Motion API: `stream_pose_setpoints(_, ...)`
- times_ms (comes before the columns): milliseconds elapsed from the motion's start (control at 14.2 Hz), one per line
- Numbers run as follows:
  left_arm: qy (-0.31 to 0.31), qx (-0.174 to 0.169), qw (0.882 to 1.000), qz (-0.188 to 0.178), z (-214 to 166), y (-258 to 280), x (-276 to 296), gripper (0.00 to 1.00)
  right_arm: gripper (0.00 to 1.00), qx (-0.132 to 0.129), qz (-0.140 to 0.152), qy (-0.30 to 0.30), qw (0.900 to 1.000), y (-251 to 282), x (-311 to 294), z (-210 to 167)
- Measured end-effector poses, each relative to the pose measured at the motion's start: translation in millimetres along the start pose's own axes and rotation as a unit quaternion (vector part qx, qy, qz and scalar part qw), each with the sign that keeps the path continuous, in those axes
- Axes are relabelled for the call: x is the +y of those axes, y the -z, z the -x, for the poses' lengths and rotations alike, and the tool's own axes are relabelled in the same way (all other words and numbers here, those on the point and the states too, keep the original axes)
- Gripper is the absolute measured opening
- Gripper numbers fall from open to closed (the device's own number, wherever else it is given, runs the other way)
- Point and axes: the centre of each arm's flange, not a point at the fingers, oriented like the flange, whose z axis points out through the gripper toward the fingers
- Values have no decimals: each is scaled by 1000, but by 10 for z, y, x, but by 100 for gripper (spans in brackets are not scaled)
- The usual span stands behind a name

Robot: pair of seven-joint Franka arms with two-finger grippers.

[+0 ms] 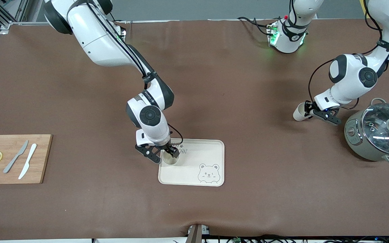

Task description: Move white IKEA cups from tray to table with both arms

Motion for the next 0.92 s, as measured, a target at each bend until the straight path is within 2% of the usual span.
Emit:
stream_pose_setpoints(141, 0, 0, 1000, 0, -2, 2, -2, 52, 100, 0, 0, 0, 1000, -7, 3, -3)
stream_pose_setpoints(212, 0, 1, 1000, 0, -5, 5, -4, 61, 93, 0, 0, 0, 1000, -5, 2, -5)
stream_pose_setpoints(353, -1, 1, 1000, -1, -12, 11, -8, 81, 71, 1, -1, -1, 1000, 10, -7, -12)
stream_pose_setpoints(564, -4, 3, 1000, -1, -33, 21, 13, 89, 39, 2, -3, -1, 1000, 20, -14, -17)
stream_pose_setpoints(776, -6, 5, 1000, -8, -54, 71, 0, 89, 8, 2, -3, -1, 1000, 22, -15, -17)
stream_pose_setpoints(846, -6, 5, 1000, -12, -57, 96, -6, 89, 8, 2, -3, -1, 1000, 22, -15, -17)
stream_pose_setpoints(917, -7, 2, 1000, -15, -53, 117, -10, 89, 4, 2, -4, -1, 1000, 32, -22, -21)
